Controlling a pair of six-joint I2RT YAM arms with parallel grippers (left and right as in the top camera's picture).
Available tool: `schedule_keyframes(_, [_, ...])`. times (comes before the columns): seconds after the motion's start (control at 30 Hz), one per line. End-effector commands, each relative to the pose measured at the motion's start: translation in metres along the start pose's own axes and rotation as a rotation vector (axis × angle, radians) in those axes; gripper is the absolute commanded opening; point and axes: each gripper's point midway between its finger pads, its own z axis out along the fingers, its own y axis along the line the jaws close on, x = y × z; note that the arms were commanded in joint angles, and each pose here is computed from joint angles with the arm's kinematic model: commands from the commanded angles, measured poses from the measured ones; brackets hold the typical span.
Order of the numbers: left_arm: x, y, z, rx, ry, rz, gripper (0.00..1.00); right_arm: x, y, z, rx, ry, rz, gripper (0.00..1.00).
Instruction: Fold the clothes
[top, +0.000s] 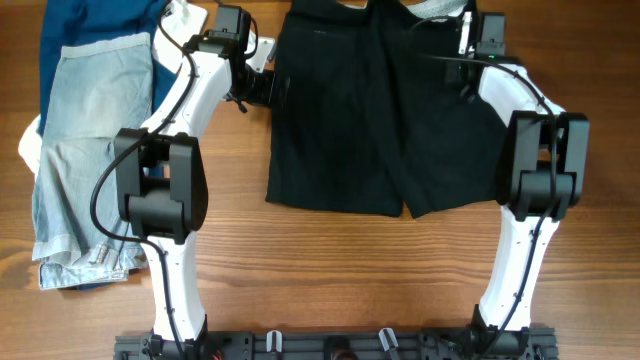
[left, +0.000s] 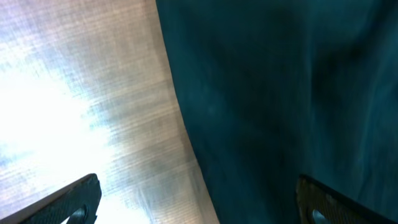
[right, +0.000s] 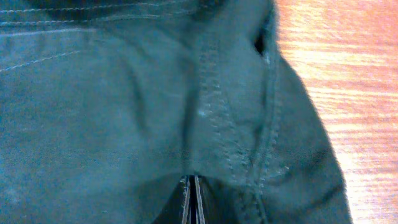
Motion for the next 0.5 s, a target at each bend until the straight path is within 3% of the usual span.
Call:
schedule_keyframes(0.0, [-0.017, 0.001, -0.013, -0.001, -0.07, -0.001, 1.0, 0.049, -0.055, 0.025, 0.098, 0.124, 0.136, 0.05])
schedule_keyframes(0.23, [-0.011, -0.021, -0.007, 0.017, -0.038, 0.003, 1.0, 0.084, -0.107, 0.021, 0.126, 0.234, 0.254, 0.06])
schedule_keyframes(0.37, [0.011, -0.035, -0.005, 0.038, 0.051, 0.002, 1.0, 0.103, -0.119, 0.01, 0.143, 0.324, 0.347, 0.08])
schedule_keyframes(0.43, [0.024, -0.048, -0.007, 0.106, 0.106, -0.01, 1.0, 0.103, -0.111, 0.003, 0.075, 0.356, 0.381, 0.26])
schedule_keyframes(0.47, [0.03, -0.054, -0.009, 0.141, 0.129, -0.007, 1.0, 0.099, -0.106, -0.001, 0.038, 0.356, 0.389, 0.44])
